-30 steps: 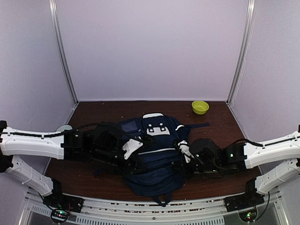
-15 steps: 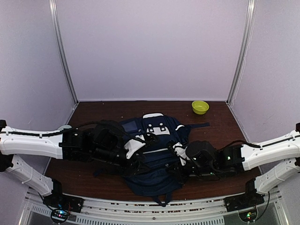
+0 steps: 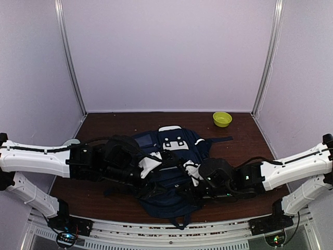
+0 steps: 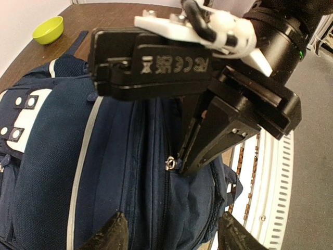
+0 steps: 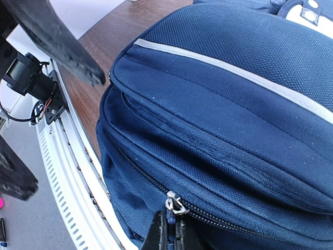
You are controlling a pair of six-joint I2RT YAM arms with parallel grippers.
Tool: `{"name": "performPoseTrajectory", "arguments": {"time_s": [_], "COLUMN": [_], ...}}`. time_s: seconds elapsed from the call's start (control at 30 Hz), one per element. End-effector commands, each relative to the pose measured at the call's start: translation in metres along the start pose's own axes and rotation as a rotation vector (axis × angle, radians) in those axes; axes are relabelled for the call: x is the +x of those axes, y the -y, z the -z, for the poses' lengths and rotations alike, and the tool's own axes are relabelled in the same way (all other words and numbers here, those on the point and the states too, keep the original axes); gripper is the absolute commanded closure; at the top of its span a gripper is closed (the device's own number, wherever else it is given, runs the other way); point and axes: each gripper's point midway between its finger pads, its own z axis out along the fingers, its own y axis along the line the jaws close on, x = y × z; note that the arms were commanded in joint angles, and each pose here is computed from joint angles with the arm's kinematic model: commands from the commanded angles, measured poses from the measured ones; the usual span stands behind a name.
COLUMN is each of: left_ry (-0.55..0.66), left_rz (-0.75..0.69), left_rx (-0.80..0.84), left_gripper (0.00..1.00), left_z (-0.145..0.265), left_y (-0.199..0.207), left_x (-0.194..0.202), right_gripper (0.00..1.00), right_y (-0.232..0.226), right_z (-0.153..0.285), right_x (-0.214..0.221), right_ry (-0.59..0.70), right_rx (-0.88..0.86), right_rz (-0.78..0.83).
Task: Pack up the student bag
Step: Zip the student bag into the second largest pocket of the bag.
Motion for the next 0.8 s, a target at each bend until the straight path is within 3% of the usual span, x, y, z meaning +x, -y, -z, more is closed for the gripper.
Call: {"name": "performPoseTrajectory", "arguments": {"time_s": [0.0,0.47,0.67,0.77], "left_ry": [0.0,-0.015,-0.03,-0.034], "left_rz": [-0.034,-0.085,-0.09,-0.092], "left_rx": [-0.009,-0.088,-0.145,-0.151], "left_gripper": [0.4,0.44,0.7,0.96], "left_z": [-0.009,-0.049,-0.056,-0.056], "left_y": [0.004,-0.009,-0.02,-0.021], "left_x": [-0.007,-0.007,-0.003,-0.001], "right_gripper": [1.0,1.0,1.0,1.0], "right_y": [-0.01,0.004,0.005,0.011], "right_z": [0.009,0.024,0.031,0.035], "right_x": [-0.022,-0.015,-0.018,-0.019], "right_ry": [0.076,0.094,0.116,0.125], "right_rx": [-0.023,0.014,0.014,0.042], "right_rz": [0.011,0.003,-0.004,0.003]}}
